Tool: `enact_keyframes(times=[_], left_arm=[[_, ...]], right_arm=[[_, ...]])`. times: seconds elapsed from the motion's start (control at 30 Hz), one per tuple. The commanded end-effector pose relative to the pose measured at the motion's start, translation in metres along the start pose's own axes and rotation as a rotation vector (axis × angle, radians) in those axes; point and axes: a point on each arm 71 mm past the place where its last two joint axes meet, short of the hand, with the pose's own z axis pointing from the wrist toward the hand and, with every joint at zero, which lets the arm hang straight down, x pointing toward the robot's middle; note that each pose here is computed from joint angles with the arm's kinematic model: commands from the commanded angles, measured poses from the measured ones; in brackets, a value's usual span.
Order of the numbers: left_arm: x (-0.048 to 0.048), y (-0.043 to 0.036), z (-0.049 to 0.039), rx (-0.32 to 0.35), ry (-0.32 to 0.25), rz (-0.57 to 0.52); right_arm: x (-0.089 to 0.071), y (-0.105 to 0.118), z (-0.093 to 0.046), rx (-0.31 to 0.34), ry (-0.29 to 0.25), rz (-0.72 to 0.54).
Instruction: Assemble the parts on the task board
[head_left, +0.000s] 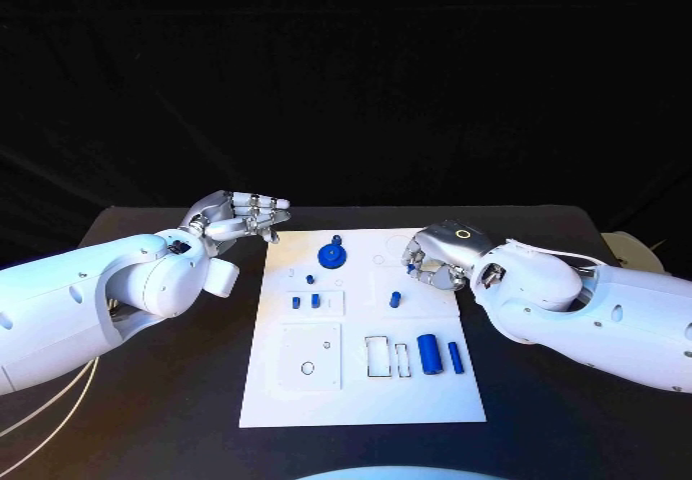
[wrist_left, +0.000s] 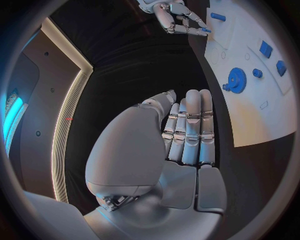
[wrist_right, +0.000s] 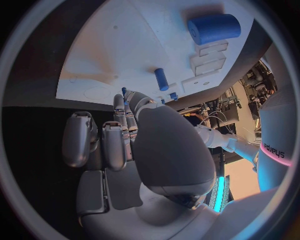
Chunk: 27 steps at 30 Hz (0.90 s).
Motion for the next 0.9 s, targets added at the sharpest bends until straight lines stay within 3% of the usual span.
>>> enact_keyframes(times=[0.03,0.47,0.67,0.9], left_arm=[[0.0016,-0.0005,0.0007,0.000,0.007,-0.007],[0.0062,-0.0006,0.0031,0.004,0.016,-0.009],[0.0087,-0.0006,0.0043,0.005,0.021,-0.011],[0.0117,-0.0009,0.0051,0.005,0.027,-0.012]], right_arm=[[-0.006,0.007,-0.004,-0.022,-0.035,0.015],[-0.015,0.075,-0.010,-0.195,-0.062,0.105],[-0.005,0.102,-0.008,-0.257,-0.041,0.147],[0.018,0.123,-0.004,-0.293,0.011,0.185]])
